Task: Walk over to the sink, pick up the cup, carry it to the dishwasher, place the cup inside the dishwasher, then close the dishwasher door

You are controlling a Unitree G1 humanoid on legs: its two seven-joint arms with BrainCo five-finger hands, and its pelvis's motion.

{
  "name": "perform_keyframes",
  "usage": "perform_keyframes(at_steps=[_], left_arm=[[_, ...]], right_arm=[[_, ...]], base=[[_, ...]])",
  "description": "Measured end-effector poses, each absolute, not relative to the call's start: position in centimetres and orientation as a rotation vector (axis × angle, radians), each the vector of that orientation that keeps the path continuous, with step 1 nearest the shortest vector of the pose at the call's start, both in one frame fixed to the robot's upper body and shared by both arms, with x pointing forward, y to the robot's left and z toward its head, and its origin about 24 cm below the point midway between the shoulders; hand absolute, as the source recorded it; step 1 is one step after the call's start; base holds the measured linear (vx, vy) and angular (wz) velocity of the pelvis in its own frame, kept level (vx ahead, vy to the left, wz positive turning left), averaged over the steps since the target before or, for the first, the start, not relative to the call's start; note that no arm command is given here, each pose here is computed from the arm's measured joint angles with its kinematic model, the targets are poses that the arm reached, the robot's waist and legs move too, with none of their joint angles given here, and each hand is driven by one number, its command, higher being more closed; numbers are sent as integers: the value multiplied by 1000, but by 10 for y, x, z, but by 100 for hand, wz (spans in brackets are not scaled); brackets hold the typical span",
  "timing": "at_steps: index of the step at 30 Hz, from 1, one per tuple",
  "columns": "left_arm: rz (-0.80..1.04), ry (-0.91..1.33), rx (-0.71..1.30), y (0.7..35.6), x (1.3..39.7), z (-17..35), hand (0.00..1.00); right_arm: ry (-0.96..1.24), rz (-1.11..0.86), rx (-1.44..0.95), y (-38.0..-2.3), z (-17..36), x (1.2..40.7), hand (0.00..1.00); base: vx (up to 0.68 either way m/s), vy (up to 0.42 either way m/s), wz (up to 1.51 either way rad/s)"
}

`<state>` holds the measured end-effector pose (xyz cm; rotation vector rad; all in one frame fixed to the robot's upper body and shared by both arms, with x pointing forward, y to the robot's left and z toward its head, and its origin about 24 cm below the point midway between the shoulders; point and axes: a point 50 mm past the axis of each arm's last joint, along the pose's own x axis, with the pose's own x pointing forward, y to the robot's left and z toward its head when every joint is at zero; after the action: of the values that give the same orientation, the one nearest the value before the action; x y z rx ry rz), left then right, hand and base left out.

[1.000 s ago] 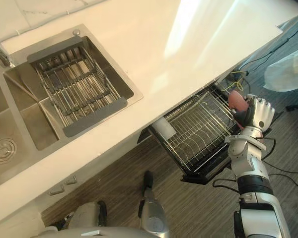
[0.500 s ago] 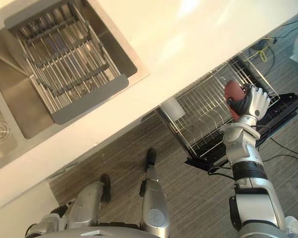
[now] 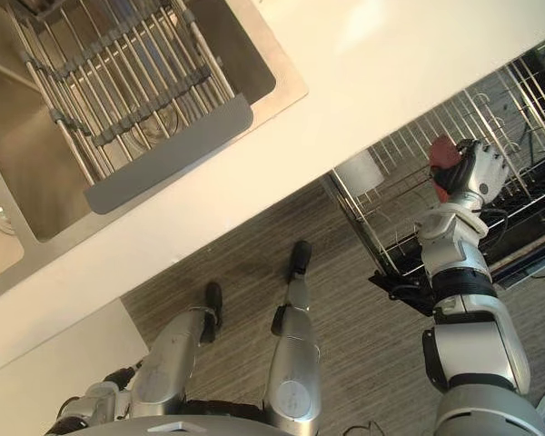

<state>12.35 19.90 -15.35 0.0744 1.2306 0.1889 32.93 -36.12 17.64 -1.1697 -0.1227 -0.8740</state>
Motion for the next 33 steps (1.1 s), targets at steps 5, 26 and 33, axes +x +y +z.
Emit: perform_keyframes(at_steps=[5,26,33], left_arm=[[144,1303,58,197,114,-158,0],[-296,1493,347,197,85,-163,0],[-376,1650,304,201,33,-169,0]], right_arm=[[-33,-883,-1170,-373,184,329,0],[-166,-823,-849,-375,198,319,0],[-159,-749,-717,-390,199,301,0]], base=[[-51,75,1],[-23,44,-2],[101,-34,-22]])
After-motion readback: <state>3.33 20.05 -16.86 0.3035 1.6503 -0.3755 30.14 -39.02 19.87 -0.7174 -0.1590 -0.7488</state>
